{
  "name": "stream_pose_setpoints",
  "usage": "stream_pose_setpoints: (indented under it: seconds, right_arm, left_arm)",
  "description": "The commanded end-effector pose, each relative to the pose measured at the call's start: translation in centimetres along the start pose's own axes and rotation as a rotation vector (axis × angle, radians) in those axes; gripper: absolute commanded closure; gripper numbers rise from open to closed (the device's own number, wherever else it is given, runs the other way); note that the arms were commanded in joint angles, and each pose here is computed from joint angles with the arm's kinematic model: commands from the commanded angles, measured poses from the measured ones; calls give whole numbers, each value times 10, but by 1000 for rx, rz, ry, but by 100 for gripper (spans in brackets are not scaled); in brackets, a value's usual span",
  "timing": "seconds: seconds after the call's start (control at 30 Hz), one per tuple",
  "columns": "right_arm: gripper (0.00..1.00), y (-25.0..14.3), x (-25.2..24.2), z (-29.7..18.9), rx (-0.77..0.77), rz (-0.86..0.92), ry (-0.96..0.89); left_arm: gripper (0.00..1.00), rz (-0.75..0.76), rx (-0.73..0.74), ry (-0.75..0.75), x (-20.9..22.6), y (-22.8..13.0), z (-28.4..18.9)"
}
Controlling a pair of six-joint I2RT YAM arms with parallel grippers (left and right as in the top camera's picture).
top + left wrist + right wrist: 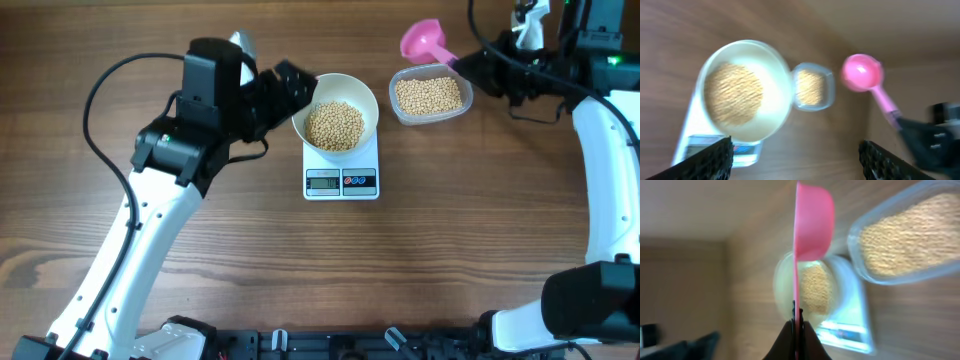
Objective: Scoop item into bowl and weigh 150g on scale
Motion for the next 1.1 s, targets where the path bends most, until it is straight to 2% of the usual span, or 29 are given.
stream_pose_setpoints:
  seconds: [0.0, 0.1, 0.23, 0.5, 0.73, 1.07]
  right_arm:
    - [96, 17, -15, -23, -145, -279, -255]
    - [96, 16, -21, -24, -132, -348, -301]
    - [96, 13, -33, -18, -95, -463, -426]
    - [96, 1, -31, 17, 4, -627, -523]
    - [96, -6, -51, 47, 108, -609, -548]
    - [96, 2, -60, 55, 100, -619, -593]
  left_arm:
    - [12, 133, 33, 111, 25, -4, 0]
    - [0, 121, 20, 193, 38, -2, -3]
    - [0, 126, -31, 286, 49, 4, -6]
    - [0, 123, -21, 295, 51, 2, -6]
    - [0, 123, -19, 296, 51, 2, -6]
    - [0, 123, -19, 296, 51, 2, -6]
Point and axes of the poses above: each gripper's point midway between its finger pads, its own z axis out along the fingers, its own x axis along the line the jaws close on, y = z × x, the point moved 5 cm from there along -z, back along the fingers, and after that the axes turned 11 degrees about z, right-handed, at the moved point
